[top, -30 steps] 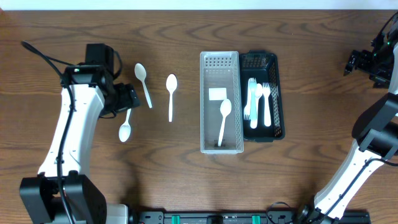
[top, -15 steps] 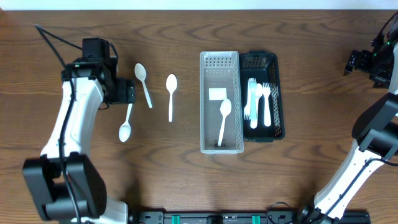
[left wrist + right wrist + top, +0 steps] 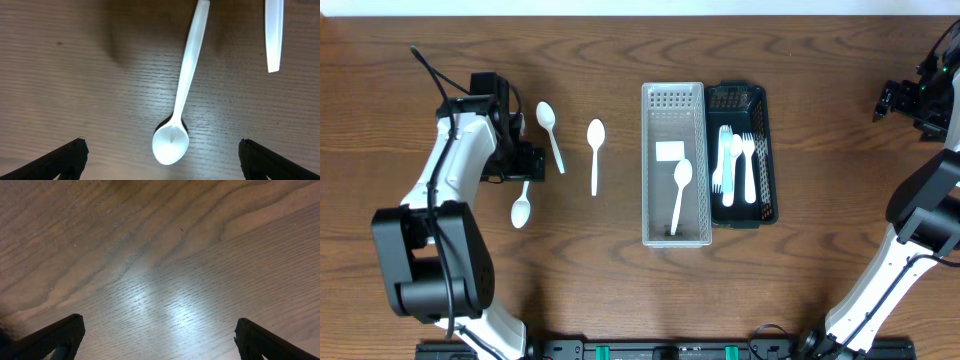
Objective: Pack container
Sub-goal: 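Move the left gripper back to the spoons on the left, then lower the left gripper and grasp the upper-left white spoon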
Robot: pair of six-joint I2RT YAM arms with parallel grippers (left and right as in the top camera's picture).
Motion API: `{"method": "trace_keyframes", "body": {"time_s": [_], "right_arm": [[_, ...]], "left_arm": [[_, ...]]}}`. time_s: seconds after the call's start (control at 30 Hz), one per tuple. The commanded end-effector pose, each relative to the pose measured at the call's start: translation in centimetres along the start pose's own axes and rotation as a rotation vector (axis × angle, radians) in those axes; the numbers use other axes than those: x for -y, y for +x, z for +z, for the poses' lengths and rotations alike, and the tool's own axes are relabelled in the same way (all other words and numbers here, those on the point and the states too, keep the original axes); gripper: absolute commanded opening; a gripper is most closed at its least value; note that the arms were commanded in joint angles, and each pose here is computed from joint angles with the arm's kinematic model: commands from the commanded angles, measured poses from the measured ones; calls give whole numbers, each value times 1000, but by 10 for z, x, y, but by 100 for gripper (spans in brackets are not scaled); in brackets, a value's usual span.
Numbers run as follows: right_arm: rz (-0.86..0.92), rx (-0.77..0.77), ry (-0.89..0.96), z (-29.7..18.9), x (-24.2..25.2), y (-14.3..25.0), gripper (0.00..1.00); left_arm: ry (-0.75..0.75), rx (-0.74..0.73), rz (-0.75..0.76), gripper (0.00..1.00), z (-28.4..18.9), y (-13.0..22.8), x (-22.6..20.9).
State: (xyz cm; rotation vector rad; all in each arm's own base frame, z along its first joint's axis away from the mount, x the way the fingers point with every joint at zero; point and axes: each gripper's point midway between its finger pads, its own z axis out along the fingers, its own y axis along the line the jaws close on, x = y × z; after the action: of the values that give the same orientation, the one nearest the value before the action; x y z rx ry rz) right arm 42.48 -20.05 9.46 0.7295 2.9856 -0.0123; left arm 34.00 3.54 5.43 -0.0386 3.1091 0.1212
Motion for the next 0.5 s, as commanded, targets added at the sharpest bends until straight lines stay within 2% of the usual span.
{"method": "trace_keyframes", "body": {"time_s": [0.0, 0.47], "right_arm": [[-2, 10, 1, -4, 1, -1, 99], [-2, 10, 1, -4, 1, -1, 99]], "left_arm": [[37, -37, 5, 98, 12, 3, 7], [50, -91, 7, 98, 36, 5, 11]]}}
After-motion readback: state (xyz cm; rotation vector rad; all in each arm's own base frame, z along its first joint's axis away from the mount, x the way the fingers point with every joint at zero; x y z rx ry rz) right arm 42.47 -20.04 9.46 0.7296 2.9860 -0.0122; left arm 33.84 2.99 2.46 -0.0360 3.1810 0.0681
